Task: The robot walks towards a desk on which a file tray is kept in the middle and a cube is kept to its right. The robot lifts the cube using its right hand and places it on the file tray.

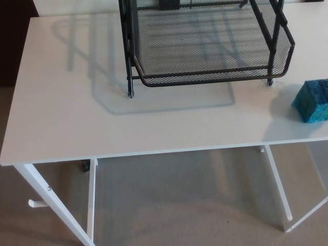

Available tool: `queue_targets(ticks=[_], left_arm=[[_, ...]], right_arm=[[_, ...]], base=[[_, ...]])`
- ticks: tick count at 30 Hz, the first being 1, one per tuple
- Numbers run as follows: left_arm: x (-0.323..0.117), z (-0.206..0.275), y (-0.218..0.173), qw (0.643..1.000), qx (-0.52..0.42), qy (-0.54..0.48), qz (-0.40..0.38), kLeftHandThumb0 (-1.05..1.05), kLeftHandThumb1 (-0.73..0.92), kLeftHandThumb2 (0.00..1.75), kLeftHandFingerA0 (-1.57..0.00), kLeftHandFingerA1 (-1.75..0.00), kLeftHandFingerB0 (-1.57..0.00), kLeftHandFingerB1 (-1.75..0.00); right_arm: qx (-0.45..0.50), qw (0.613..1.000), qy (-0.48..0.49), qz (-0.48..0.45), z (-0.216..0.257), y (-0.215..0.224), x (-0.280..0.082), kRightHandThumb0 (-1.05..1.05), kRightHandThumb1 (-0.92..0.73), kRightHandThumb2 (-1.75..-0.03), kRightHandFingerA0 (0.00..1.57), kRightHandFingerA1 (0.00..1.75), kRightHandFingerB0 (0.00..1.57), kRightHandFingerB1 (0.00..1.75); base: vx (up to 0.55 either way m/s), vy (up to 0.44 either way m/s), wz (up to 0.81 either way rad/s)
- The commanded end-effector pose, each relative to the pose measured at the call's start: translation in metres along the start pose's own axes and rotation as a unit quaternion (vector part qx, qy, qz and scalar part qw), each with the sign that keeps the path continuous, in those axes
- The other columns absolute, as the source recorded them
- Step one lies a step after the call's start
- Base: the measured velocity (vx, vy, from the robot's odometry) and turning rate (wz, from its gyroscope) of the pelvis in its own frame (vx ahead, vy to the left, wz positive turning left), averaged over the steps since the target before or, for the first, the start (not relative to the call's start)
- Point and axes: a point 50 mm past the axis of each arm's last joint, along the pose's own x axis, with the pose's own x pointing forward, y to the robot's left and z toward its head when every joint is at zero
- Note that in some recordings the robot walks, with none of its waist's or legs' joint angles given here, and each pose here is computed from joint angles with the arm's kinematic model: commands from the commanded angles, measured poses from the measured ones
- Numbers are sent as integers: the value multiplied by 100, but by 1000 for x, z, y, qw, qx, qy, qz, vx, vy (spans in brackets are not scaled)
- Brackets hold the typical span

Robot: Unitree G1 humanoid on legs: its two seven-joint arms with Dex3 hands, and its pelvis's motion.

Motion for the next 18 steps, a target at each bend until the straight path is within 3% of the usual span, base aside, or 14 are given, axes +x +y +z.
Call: queue_targets(ticks=[1, 9, 10, 12, 13, 14, 15, 16, 17, 18], left_arm=[[-2, 5, 9, 1000, 7, -19, 11, -105, 92, 71, -40, -105, -22, -89], [-2, 6, 8, 1000, 15, -21, 8, -105, 92, 73, -40, -107, -23, -91], [-1, 8, 7, 1000, 17, -20, 11, -105, 92, 72, -40, -107, -23, -90], [-1, 8, 7, 999, 23, -22, 12, -105, 92, 73, -42, -109, -24, -92], [-1, 8, 7, 999, 23, -23, 12, -105, 70, 130, -61, -101, -30, -81], [-1, 9, 7, 999, 23, -24, 9, -105, 68, 130, -49, -95, -17, -75], [-1, 9, 7, 999, 21, -23, 6, -105, 92, 75, -41, -104, -23, -88], [-1, 9, 7, 1000, 20, -22, 7, -105, 92, 75, -41, -104, -23, -88], [-1, 10, 7, 999, 24, -23, 6, -105, 70, 130, -56, -98, -24, -78], [-1, 10, 7, 999, 20, -25, 6, -104, 66, 127, -54, -97, -22, -77]], right_arm=[[0, 1000, 16, 10, -4, 7, 2, -65, -61, -60, 12, 44, 3, 21], [-18, 1000, 12, 18, -2, 14, 5, -66, -61, -60, 15, 39, 4, 20], [-12, 1000, 13, 14, -6, 18, 5, -69, -47, -83, 11, 47, 2, 25], [14, 1000, 11, 17, -9, 20, 6, -66, -45, -79, 7, 46, 2, 24], [20, 1000, 17, 17, -10, 20, 6, -62, -58, -66, 10, 38, 4, 20], [37, 999, 18, 16, -12, 22, 6, -62, -40, -79, 1, 37, 0, 27], [52, 998, 21, 13, -13, 23, 7, -62, -39, -78, 1, 38, 0, 28], [58, 998, 22, 10, -13, 23, 7, -62, -39, -78, 1, 38, 0, 28], [54, 998, 19, 9, -14, 24, 7, -64, -40, -79, 0, 41, 0, 26], [50, 999, 20, 6, -12, 26, 8, -61, -38, -79, 4, 47, 0, 29]], base=[[0, 0, 0], [0, 0, 0], [0, 0, 0], [0, 0, 0], [0, 0, 0], [0, 0, 0], [0, 0, 0], [0, 0, 0], [0, 0, 0], [0, 0, 0]])
